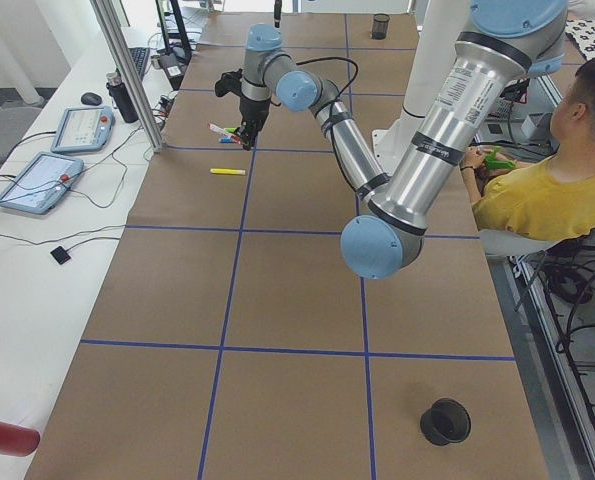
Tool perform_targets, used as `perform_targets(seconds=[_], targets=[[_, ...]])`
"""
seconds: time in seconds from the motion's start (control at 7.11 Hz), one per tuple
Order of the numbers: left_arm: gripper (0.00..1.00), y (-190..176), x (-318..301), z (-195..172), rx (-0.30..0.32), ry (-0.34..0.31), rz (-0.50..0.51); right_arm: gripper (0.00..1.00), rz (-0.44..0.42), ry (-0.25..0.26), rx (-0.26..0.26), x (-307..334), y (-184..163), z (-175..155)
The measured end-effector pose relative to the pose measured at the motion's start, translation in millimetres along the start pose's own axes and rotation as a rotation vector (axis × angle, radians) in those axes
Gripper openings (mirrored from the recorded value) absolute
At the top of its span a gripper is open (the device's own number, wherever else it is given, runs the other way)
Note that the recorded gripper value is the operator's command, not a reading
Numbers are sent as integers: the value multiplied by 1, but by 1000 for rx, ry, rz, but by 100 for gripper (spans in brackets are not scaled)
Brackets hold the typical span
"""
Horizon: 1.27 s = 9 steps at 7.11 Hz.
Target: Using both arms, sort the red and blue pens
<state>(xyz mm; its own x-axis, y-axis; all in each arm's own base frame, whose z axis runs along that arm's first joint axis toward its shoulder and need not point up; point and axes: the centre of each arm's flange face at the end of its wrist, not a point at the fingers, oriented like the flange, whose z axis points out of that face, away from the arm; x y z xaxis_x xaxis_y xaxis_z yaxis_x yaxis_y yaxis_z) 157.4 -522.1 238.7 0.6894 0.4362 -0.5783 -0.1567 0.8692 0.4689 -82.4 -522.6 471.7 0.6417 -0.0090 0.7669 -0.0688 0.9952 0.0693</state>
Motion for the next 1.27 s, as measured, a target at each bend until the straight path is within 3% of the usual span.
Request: perform_targets(seconds=[0.28, 0.7, 0.84, 1.13, 1.27], targets=[[0, 34, -103, -30, -38, 15, -18, 100, 1, 0, -1, 0, 0, 0], [0, 144, -217, -53, -41, 200, -284, 100, 1, 1, 0, 0, 0, 0], [0, 189, -246, -54, -38, 220, -383, 100, 0, 1, 1, 0, -1, 0], [0, 268, -281, -59, -28, 205, -525, 100, -3, 6, 5, 0, -1, -1], [0, 306, -293, -71, -18, 135, -550, 100, -4, 12, 10, 0, -1, -1]])
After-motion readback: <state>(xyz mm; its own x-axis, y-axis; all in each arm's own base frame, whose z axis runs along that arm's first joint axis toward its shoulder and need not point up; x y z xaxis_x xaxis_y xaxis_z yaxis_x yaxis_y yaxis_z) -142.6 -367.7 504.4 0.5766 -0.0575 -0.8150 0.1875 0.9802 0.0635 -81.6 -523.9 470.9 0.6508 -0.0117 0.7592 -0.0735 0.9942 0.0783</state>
